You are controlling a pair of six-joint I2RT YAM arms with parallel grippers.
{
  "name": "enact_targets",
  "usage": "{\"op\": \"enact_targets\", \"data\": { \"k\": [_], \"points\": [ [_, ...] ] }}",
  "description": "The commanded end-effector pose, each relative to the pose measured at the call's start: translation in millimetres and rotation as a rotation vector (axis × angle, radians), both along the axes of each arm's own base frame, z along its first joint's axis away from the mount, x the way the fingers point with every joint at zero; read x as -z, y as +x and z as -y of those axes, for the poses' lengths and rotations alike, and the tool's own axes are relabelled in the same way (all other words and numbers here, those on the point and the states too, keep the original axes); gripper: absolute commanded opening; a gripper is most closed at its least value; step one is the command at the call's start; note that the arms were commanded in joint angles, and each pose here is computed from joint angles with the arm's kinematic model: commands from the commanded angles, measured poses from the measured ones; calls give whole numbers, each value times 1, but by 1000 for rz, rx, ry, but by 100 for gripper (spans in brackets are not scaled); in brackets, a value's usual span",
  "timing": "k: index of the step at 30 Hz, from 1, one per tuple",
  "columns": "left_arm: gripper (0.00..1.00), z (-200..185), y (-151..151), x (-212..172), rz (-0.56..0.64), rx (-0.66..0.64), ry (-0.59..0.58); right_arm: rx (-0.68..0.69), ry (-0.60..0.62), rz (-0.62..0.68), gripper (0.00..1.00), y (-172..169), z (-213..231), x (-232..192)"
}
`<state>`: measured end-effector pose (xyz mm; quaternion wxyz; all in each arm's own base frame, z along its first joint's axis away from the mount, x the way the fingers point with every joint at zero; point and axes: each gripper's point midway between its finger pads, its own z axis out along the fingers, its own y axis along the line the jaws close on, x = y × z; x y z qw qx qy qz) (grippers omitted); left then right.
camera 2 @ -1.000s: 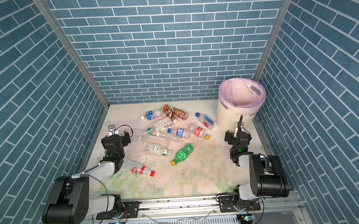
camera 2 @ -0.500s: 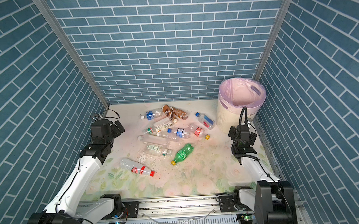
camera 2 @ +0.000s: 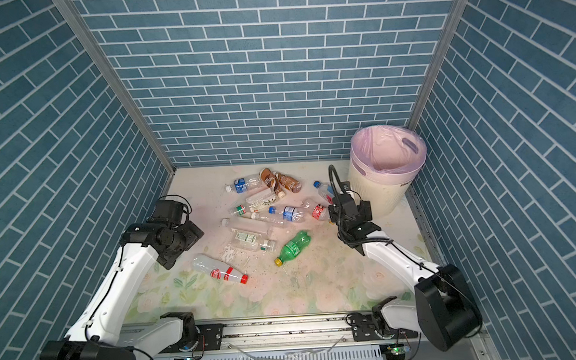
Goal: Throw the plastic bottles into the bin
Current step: 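Lower the left gripper onto the clear red-label bottle and close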
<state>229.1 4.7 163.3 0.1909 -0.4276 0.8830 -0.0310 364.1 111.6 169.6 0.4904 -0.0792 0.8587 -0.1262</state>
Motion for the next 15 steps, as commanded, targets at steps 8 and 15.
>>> {"op": "enact_targets", "data": {
  "k": [8, 15],
  "points": [
    [99, 24, -53, 64, -227, -116, -171, -65, -76, 137, 99, 15, -42, -68],
    [99, 24, -39, 87, -218, -116, -169, -160, -19, 117, 99, 7, -55, -80]
  ]
}}
